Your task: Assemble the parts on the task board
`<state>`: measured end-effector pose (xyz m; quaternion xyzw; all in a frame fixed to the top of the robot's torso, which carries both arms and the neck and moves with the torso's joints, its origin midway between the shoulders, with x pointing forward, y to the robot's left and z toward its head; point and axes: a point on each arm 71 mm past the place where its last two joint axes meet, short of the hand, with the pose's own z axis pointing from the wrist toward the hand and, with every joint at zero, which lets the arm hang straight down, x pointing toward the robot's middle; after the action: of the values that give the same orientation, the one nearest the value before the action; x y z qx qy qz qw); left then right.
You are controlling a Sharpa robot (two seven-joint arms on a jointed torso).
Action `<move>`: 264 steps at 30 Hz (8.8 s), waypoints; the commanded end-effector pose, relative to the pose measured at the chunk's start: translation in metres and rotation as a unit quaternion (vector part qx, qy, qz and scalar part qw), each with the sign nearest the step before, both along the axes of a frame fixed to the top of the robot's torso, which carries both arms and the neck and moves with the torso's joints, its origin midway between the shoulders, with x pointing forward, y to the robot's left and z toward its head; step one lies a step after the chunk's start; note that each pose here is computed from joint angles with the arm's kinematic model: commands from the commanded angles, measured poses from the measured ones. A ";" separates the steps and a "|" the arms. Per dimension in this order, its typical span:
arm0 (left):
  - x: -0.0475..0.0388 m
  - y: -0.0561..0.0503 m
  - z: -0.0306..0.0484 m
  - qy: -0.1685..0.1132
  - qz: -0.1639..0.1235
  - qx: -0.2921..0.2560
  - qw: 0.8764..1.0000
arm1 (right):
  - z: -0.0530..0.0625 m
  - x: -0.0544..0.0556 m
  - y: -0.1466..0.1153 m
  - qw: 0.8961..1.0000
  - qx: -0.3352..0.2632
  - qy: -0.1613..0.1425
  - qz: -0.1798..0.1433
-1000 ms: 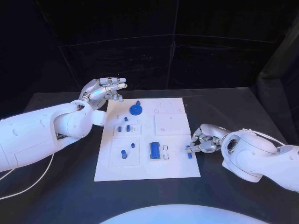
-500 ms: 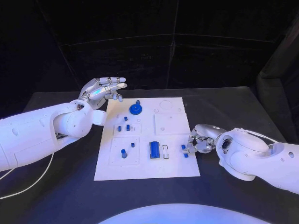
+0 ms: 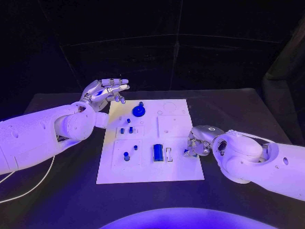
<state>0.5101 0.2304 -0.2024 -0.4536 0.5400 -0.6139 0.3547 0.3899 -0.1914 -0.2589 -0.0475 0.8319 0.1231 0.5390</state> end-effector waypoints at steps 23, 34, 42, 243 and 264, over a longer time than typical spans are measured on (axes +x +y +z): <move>-0.0003 0.000 0.0001 0.003 -0.011 0.000 1.000 | -0.014 -0.008 -0.007 0.998 -0.028 0.052 -0.015; -0.0005 -0.001 -0.0002 0.004 -0.012 0.001 1.000 | -0.002 -0.013 -0.009 0.984 0.144 0.048 -0.091; -0.0007 0.000 -0.0002 0.005 -0.012 0.001 1.000 | -0.002 -0.015 -0.004 0.974 0.184 0.075 -0.110; -0.0007 -0.004 -0.0020 0.016 -0.024 0.001 1.000 | -0.011 0.015 0.038 0.981 0.190 0.006 0.036; -0.0008 -0.004 -0.0029 0.018 -0.026 0.003 0.999 | -0.009 0.019 0.039 0.977 0.202 -0.029 0.053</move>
<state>0.5094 0.2283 -0.2068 -0.4544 0.5592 -0.6080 0.3333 0.4091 -0.1526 -0.2719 0.0072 0.7846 0.2953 0.5451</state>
